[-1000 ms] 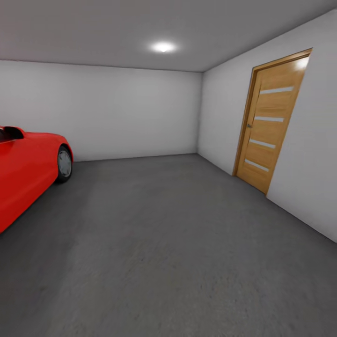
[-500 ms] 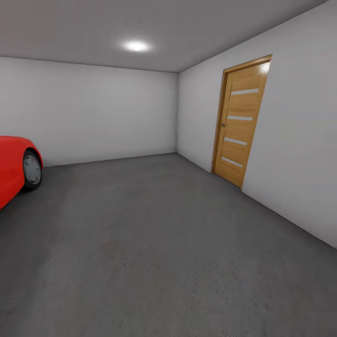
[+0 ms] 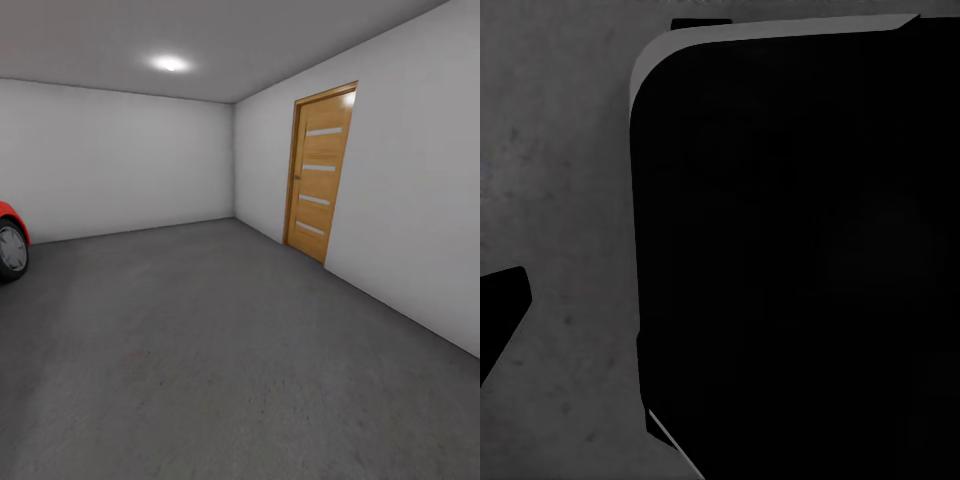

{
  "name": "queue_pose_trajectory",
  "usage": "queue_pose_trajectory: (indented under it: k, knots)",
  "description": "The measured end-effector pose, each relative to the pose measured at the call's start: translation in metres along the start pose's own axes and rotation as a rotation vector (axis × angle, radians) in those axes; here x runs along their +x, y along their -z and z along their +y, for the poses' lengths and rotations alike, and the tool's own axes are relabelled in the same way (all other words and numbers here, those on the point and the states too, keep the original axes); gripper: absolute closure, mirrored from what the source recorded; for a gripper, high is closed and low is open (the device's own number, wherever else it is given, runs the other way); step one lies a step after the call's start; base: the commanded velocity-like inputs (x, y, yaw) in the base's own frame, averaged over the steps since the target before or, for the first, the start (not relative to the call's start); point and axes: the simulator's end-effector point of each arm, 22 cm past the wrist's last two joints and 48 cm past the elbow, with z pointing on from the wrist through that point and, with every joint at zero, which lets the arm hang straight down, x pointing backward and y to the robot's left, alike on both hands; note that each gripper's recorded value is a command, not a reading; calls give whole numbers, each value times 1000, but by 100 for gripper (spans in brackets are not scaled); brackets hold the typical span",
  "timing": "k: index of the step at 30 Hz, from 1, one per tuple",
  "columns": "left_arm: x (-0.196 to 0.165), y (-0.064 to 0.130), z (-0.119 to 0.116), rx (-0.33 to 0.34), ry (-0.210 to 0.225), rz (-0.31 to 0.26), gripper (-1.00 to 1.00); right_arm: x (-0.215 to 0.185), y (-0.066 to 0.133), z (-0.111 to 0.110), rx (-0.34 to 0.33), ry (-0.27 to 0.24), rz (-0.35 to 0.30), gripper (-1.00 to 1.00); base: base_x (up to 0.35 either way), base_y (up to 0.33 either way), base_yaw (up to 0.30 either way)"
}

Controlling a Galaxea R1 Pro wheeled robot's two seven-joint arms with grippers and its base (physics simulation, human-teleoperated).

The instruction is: Move the two storage containers from the living room to the garage. In the garage, place one container on the floor and stack the other container on top of it (either order is fine).

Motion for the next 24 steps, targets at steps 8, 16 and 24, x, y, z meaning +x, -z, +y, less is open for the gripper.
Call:
queue_pose_trajectory:
  k: [8,16,24]
  knots:
    - [0,0,0,0,0,0,-100,11,0,-1,4,6,45,-100,0,0,-2]
    - [0,0,0,0,0,0,-100,11,0,-1,3,2,47,-100,0,0,0]
    - [0,0,-4,5,6,0,-100,11,0,-1,6,4,47,-100,1,0,0]
